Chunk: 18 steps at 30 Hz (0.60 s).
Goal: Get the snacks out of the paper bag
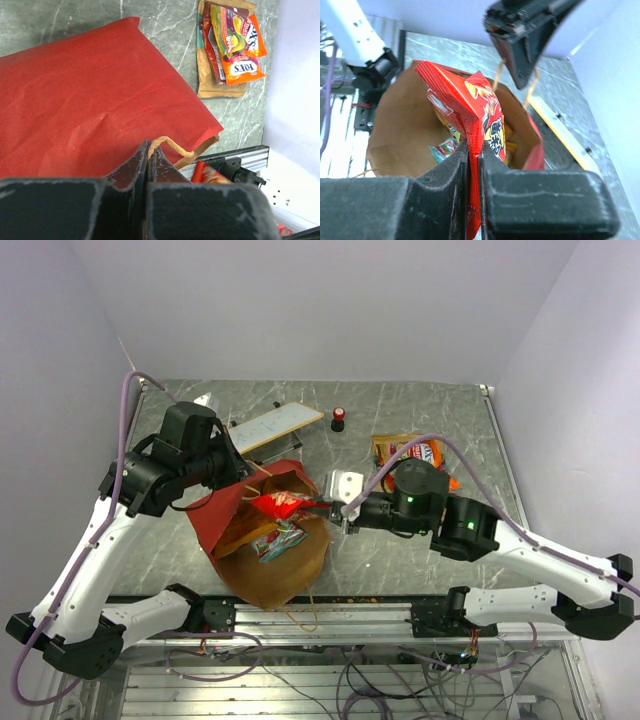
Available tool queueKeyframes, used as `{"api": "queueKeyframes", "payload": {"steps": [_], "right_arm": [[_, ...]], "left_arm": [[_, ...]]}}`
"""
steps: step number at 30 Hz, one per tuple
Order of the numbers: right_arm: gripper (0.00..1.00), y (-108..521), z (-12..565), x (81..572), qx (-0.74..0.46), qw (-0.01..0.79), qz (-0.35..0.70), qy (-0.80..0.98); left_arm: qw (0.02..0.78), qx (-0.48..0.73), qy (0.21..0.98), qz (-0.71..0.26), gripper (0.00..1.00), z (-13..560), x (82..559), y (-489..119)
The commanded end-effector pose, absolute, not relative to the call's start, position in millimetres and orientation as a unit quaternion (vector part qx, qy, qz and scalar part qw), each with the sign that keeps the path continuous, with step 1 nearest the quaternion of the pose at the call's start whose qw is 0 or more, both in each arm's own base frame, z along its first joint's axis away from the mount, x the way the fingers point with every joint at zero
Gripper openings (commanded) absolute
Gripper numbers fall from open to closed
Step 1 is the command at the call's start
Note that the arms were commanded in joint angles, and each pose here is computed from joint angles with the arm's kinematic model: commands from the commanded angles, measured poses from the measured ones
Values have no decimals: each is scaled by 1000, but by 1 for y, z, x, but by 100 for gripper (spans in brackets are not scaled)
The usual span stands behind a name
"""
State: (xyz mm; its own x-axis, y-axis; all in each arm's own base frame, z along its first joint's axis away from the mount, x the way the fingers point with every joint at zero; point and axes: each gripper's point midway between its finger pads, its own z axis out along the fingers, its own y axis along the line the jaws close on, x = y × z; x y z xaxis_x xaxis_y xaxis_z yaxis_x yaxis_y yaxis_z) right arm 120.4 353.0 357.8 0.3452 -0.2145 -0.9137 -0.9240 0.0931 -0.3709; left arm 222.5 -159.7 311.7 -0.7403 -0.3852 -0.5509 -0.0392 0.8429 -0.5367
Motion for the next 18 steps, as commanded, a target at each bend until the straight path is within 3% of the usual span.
{"api": "queueKeyframes", "payload": {"steps": [1,10,18], "right_arm": [[0,316,368,153,-507,595,253,570],[0,197,360,239,-174,647,-1,742],[0,103,288,296,-46,528,-188,827]], "left_arm": [[364,-129,887,-253,7,321,228,-154],[365,-128,890,-243,7,320,225,-149],[360,-120,893,-243,7,320,228,-153]]}}
